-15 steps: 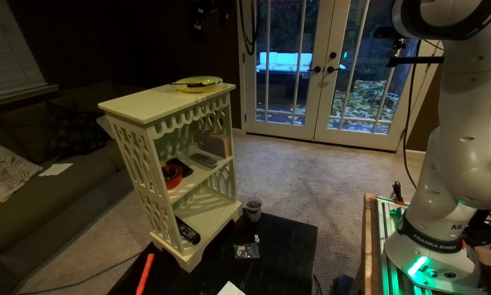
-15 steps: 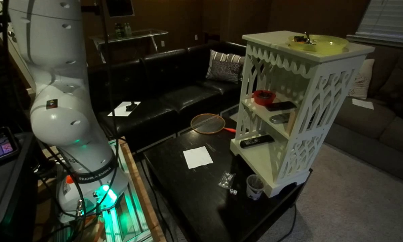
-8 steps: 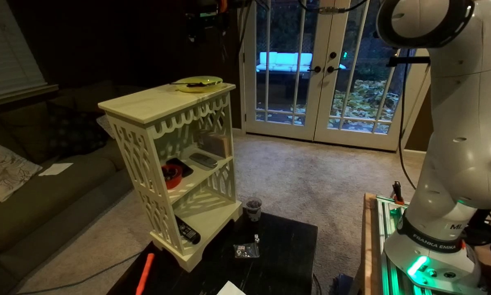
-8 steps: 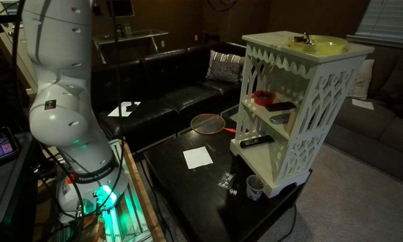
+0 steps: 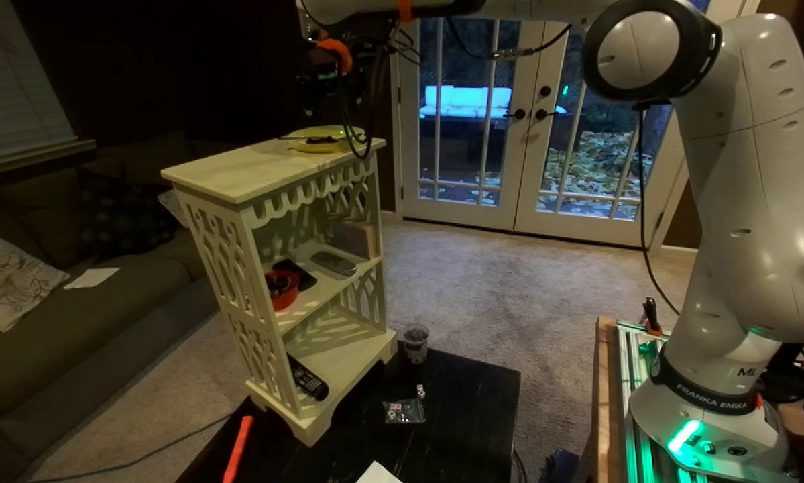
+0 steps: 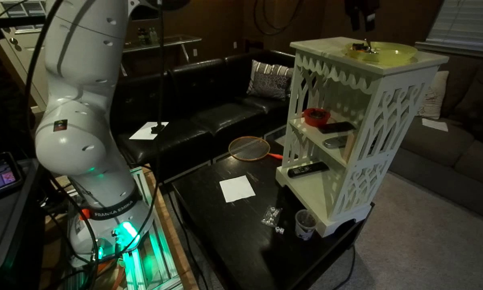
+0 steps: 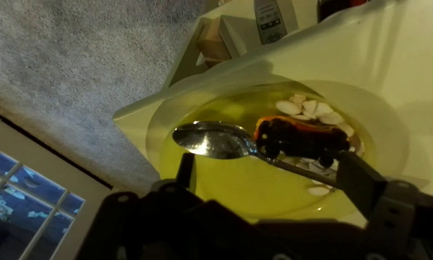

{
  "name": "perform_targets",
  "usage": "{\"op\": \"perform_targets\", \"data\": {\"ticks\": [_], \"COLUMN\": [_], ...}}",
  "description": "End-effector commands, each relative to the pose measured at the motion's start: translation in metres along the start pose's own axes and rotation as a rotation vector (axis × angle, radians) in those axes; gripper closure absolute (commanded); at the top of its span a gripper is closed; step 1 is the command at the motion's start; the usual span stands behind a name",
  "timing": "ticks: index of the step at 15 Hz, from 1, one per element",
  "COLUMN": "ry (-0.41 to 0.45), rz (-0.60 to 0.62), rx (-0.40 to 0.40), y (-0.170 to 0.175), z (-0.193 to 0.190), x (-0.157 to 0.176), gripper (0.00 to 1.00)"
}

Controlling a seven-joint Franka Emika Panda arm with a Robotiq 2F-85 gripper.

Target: Remove the black object from the yellow plate and put it in the orange bowl on the first shelf

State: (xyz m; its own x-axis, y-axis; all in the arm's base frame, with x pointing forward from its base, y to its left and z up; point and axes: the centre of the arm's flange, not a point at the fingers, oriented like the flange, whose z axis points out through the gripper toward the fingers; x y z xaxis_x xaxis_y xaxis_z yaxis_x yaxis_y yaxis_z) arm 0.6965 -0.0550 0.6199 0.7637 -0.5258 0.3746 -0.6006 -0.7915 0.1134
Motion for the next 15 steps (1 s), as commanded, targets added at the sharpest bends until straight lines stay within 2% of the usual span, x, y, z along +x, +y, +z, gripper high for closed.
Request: {"op": "perform_targets", "data": {"ticks": [1, 4, 13, 15], "ry": [-0.009, -0.013, 0.037, 0.030], "rz": [0.002, 0.008, 0.039, 0.067], "rx": [0.007, 0.017, 0.099, 0.075], "y": [-0.001, 0.001, -0.027, -0.029], "z": [0.002, 0.000, 0.045, 0.049], "x": [0.000, 0.001, 0.008, 0.008], "gripper": [0.00, 0.00, 0.00, 0.00]}}
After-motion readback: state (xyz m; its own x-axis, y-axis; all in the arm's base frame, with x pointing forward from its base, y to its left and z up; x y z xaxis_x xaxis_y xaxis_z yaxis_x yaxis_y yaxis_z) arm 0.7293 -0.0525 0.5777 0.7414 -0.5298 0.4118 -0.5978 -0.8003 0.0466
